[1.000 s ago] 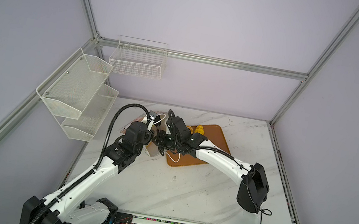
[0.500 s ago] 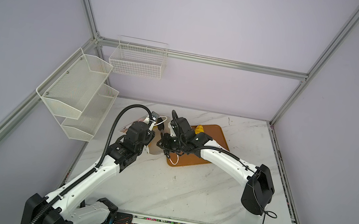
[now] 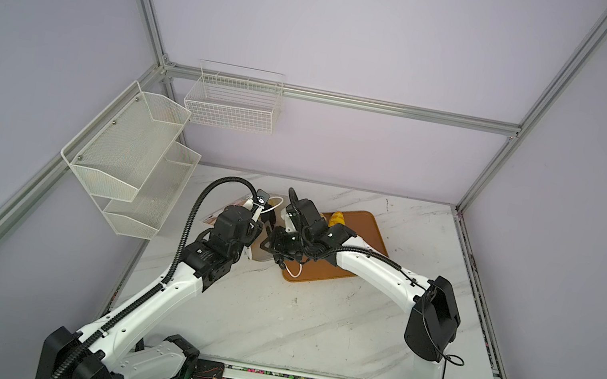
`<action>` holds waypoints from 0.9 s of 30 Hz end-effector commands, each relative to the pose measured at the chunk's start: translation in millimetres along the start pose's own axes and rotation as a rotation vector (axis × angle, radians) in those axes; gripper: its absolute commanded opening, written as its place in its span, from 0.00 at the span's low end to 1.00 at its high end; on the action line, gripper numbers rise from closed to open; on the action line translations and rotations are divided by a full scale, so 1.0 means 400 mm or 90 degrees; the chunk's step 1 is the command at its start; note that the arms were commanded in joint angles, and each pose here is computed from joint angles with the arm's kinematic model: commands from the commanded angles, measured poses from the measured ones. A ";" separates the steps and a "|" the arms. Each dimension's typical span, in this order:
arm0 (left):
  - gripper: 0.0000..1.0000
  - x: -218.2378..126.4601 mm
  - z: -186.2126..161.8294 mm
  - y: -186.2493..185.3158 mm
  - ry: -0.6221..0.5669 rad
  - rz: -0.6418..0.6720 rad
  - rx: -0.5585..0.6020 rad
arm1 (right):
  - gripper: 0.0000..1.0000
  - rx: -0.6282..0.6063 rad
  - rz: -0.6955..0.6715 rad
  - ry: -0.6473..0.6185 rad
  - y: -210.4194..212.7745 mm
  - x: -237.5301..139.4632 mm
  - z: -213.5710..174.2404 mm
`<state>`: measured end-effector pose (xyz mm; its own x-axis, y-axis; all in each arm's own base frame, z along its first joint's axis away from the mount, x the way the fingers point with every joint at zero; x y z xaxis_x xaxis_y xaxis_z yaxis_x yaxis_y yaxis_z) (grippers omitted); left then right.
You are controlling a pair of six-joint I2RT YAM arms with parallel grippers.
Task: Take the fake bread out of the paper bag
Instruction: 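Open the tongs around a yellow bread inside the bag with the right gripper, then close the tongs on the yellow bread with the right gripper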
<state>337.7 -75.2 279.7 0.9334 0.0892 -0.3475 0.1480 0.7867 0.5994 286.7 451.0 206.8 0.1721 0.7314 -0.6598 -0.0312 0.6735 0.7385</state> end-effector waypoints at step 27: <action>0.00 -0.030 0.075 0.031 -0.064 -0.015 -0.037 | 0.53 0.050 0.043 0.024 0.011 0.069 0.071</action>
<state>333.5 -80.0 273.9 0.9238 0.0497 -0.3796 0.1986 0.7855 0.5862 311.3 462.9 179.6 0.1221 0.7417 -0.6595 0.0474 0.6594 0.7503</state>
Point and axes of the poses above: each gripper's point midway between its finger pads, its own x axis out along the fingers, its own y axis along the line the jaws close on, z = x × y, the point moved 2 cm from there along -x, back along the fingers, and after that the axes turned 10 degrees about x, right-handed, at the moved point
